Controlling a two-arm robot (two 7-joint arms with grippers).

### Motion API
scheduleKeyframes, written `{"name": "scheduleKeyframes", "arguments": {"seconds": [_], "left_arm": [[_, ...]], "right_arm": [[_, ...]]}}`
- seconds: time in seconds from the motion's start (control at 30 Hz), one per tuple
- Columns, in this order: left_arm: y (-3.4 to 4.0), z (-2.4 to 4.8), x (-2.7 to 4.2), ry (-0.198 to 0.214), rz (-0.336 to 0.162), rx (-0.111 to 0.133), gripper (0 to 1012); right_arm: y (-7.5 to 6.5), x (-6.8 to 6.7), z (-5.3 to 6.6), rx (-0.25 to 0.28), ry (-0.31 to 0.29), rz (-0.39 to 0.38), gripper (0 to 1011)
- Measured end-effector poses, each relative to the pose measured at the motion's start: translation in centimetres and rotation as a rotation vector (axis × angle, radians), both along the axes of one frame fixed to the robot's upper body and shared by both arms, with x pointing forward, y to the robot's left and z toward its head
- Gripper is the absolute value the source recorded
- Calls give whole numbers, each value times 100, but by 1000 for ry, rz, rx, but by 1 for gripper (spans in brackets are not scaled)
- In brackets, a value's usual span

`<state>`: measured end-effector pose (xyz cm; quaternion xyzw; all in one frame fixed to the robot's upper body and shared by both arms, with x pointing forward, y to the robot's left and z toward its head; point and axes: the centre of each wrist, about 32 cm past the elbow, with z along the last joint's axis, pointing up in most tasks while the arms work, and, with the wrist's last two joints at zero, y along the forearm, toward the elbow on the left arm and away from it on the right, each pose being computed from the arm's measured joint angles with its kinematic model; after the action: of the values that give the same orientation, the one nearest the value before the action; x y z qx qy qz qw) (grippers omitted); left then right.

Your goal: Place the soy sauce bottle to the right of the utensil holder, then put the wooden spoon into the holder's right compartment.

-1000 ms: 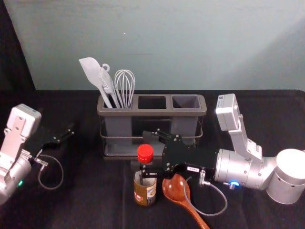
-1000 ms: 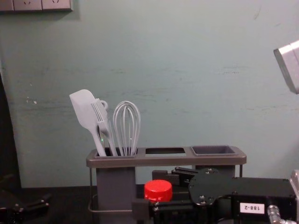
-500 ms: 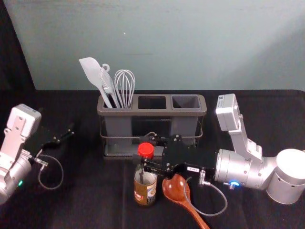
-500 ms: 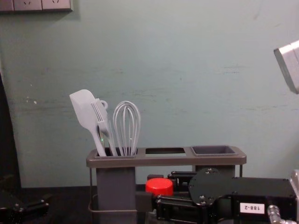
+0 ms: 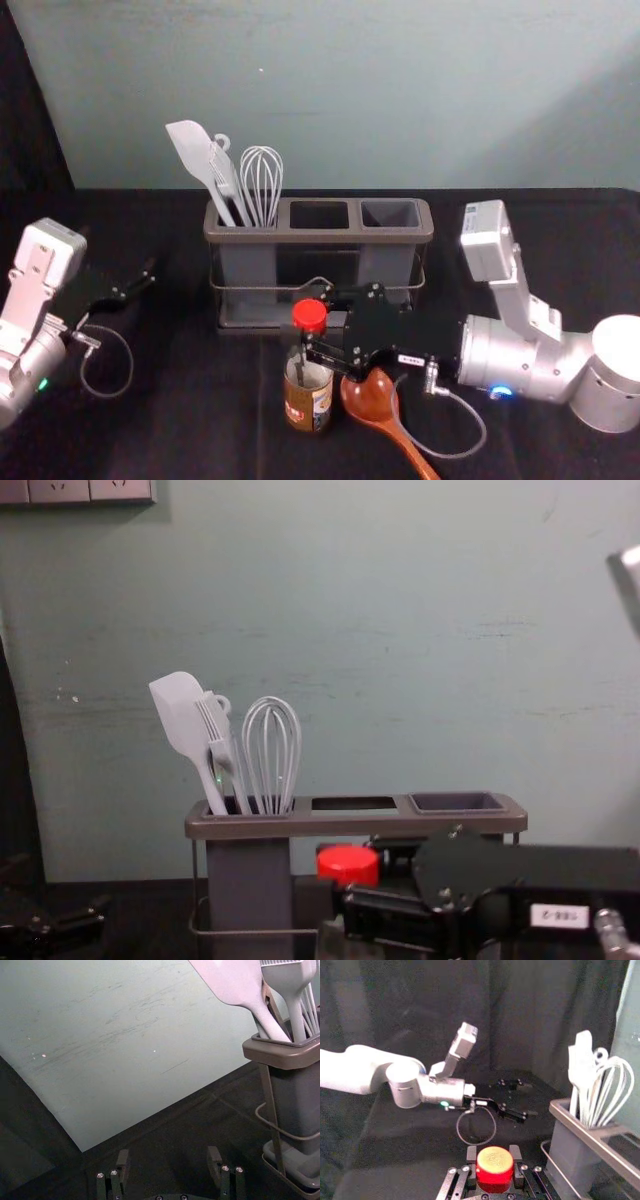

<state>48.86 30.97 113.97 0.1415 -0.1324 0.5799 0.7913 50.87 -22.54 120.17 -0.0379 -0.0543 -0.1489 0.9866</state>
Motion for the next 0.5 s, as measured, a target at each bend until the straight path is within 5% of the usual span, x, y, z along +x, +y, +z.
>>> {"name": "scheduleKeyframes", "arguments": {"seconds": [0.2,0.5], "left_arm": [[0,0,0,0,0,0,1012],[0,0,0,0,0,0,1011]], "right_arm": [[-111,-191,162,-4,-43,-11,393],[-630,-634,244,1,-72,-160,392]]}}
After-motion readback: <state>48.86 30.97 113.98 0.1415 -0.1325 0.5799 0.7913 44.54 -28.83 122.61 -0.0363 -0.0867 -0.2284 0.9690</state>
